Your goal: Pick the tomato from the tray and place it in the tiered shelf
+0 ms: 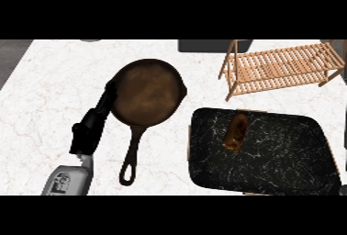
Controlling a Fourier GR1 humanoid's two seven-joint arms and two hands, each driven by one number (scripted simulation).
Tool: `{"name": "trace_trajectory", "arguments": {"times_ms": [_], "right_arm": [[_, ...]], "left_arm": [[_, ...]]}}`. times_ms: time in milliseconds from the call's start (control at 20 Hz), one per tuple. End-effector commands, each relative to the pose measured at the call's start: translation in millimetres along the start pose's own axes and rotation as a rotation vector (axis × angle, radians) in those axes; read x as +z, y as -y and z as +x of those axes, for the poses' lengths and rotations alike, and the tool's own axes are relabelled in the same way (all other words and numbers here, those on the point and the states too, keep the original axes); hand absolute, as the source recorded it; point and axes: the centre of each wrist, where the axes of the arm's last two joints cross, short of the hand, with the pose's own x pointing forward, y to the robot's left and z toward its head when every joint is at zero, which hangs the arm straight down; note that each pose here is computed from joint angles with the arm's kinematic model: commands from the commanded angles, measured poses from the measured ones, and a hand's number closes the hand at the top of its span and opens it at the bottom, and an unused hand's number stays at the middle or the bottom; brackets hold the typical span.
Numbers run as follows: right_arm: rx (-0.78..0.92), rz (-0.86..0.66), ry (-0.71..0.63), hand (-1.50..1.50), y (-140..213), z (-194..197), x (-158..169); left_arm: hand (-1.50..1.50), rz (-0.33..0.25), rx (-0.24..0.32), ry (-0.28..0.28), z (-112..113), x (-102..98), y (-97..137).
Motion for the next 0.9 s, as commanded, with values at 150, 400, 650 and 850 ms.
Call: {"name": "trace_trajectory", "arguments": {"times_ms": [150,400,650,850], "right_arm": [[-0.039,-0.015,-0.008,1.5,-6.6,-13.0,-26.1],[0.256,-0.092,-0.142,-1.5,-5.9,-58.5,-13.3],[0.255,-0.103,-0.187,-1.5,-6.9,-83.5,-3.1],[0.116,-0.114,-0.231,-1.5,17.7,-77.0,-10.1]], "left_arm": [[0.0,-0.017,0.021,-0.015,2.2,-5.2,5.4],[0.0,0.001,-0.004,-0.002,3.4,-7.1,-8.3],[0.0,-0.01,-0.001,0.0,0.5,15.1,10.4],[0.0,0.007,-0.015,-0.007,2.8,-1.9,-16.7]]}}
